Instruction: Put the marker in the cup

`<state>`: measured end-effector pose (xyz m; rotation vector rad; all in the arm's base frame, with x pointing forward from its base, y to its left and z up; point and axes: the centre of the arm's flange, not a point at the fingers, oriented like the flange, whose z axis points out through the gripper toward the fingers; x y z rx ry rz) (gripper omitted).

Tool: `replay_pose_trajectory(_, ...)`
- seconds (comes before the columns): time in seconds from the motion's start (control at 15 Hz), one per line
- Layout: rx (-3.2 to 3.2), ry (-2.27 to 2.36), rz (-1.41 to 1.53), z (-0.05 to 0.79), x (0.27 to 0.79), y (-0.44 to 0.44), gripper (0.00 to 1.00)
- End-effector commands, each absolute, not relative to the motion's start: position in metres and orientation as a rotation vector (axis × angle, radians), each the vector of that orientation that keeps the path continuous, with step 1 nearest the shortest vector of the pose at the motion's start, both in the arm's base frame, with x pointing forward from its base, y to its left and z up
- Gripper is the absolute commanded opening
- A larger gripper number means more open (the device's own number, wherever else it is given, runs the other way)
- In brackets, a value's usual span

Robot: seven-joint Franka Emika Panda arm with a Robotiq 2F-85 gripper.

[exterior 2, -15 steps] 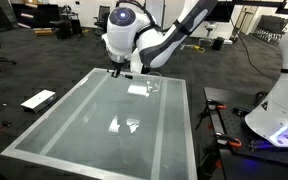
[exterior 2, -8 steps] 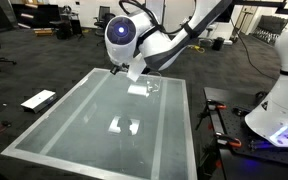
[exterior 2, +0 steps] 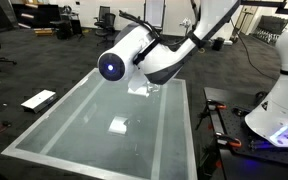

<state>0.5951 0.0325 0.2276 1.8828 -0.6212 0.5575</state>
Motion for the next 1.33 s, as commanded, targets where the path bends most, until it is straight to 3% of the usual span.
replay_pose_trajectory(0.0, 1.749, -0.747, 0.554, 0.234, 0.593, 0.030, 0.04)
replay_pose_trajectory(0.07, 1.731, -0.763, 0.556, 0.235, 0.591, 0.030, 0.04)
replay_pose_trajectory(0.13, 1.770, -0.717, 0.545, 0.226, 0.590, 0.033, 0.17)
replay_pose_trajectory(0.4, 1.751, -0.750, 0.541, 0.227, 0.592, 0.029, 0.17)
replay_pose_trajectory(0.47, 1.735, -0.769, 0.546, 0.226, 0.594, 0.029, 0.04)
replay_pose_trajectory(1.27, 1.455, -1.039, 0.661, 0.212, 0.584, 0.028, 0.04)
